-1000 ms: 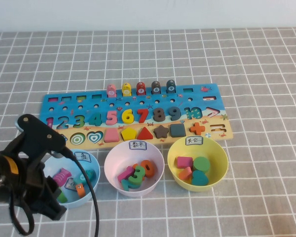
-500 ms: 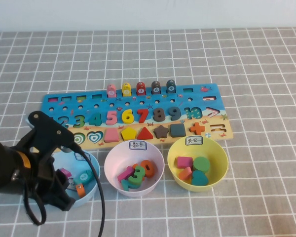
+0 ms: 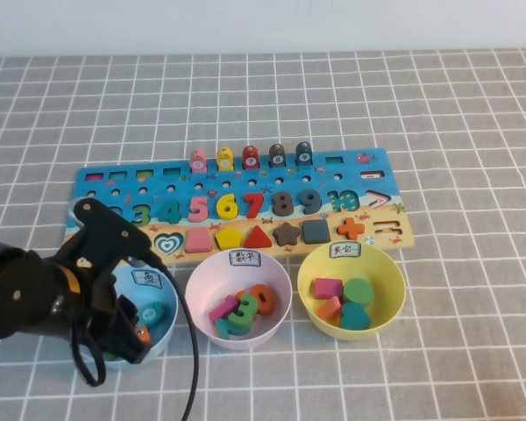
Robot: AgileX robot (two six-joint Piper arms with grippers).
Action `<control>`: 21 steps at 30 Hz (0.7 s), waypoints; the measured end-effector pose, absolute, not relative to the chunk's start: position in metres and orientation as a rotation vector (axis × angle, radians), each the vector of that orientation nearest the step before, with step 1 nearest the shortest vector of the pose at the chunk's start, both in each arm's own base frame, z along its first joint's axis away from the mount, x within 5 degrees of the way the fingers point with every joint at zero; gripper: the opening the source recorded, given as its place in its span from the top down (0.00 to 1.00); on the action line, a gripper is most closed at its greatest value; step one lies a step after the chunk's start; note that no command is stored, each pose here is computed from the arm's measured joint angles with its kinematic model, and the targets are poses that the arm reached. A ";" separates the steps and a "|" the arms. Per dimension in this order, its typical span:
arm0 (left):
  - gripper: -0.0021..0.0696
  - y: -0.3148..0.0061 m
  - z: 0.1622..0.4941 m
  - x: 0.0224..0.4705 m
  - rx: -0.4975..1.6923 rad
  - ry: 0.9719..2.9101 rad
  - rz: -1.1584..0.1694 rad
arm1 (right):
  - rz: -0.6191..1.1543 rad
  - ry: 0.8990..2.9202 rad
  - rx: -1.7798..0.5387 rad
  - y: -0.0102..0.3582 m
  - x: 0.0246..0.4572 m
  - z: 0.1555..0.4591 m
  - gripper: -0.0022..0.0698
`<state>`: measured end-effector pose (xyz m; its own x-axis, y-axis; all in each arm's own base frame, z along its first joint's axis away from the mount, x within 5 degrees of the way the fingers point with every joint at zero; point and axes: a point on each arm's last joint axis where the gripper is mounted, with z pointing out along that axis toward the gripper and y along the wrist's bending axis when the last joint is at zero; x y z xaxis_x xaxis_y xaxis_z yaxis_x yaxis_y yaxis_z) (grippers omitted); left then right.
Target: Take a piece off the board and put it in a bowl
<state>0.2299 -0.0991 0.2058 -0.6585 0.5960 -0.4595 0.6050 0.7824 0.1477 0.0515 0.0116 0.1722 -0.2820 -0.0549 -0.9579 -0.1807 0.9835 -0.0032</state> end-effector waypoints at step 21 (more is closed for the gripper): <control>0.71 -0.102 0.198 0.236 0.893 2.476 -0.029 | 0.123 1.856 -0.171 0.012 0.052 0.172 0.99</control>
<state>0.2360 -0.1020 0.1978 -0.6577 0.5921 -0.4656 0.6029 0.7844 0.1458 0.0515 0.0116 0.1722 -0.2820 -0.0549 -0.9579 -0.1807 0.9835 -0.0032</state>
